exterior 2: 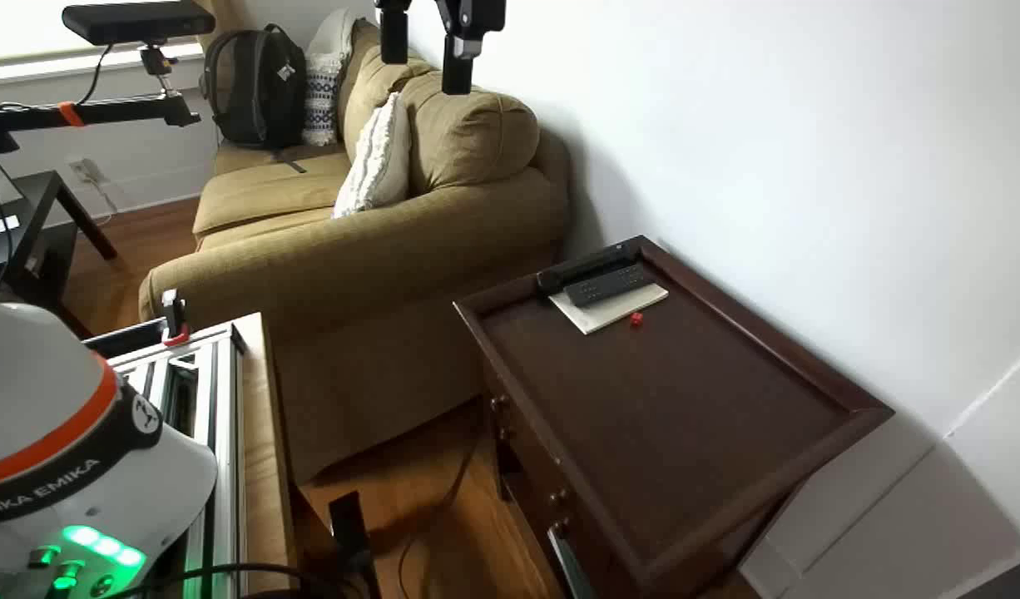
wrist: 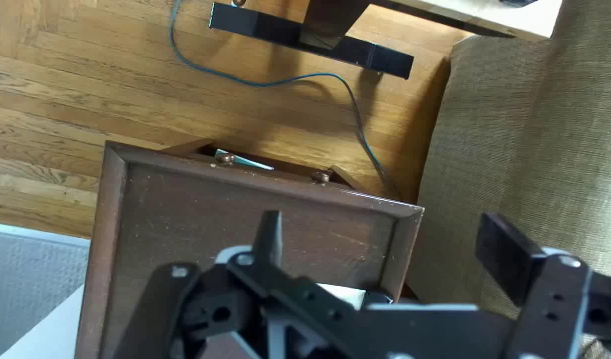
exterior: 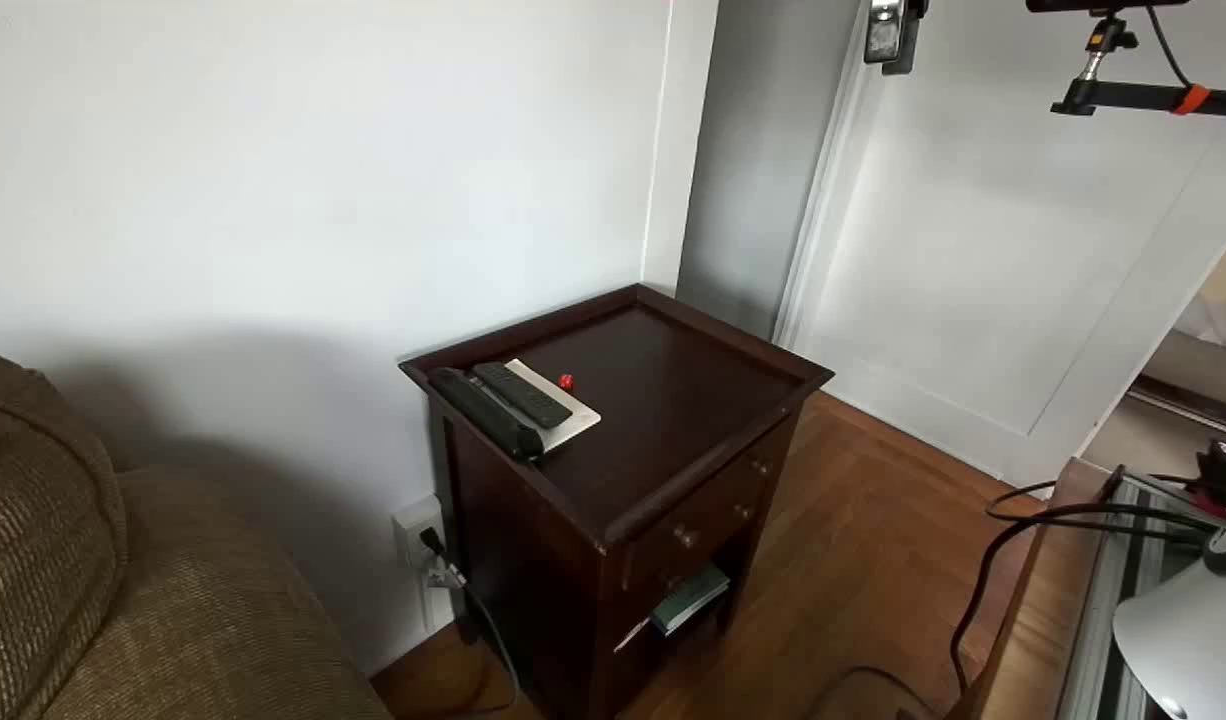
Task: Move the orange dice to the right
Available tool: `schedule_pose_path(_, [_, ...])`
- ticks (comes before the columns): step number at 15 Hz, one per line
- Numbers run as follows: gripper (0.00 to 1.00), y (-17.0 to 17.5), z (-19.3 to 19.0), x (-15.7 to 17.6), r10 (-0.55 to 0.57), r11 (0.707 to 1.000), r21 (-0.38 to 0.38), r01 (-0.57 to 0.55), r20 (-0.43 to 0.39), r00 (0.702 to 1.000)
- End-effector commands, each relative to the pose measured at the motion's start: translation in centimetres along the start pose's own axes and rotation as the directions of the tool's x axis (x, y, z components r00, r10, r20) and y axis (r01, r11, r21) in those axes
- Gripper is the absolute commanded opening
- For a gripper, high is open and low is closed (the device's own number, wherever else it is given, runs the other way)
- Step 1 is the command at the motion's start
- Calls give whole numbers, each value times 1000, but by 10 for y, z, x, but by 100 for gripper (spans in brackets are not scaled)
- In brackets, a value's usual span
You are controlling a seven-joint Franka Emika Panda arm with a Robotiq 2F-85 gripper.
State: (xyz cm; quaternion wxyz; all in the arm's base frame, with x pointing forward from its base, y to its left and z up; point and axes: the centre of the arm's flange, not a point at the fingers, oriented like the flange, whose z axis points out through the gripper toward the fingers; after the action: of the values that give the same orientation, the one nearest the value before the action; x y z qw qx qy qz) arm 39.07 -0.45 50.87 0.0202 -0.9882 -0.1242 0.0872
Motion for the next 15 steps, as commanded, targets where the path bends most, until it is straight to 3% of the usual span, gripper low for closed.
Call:
schedule_pose_path(1, [100, 0, 0, 0, 0, 1000, 0, 0, 0, 1000])
schedule_pose_path(11, [100, 0, 0, 0, 0, 1000, 0, 0, 0, 1000])
schedule_pose_path(15, [100, 39, 32, 30, 141, 987, 69, -144, 46, 989])
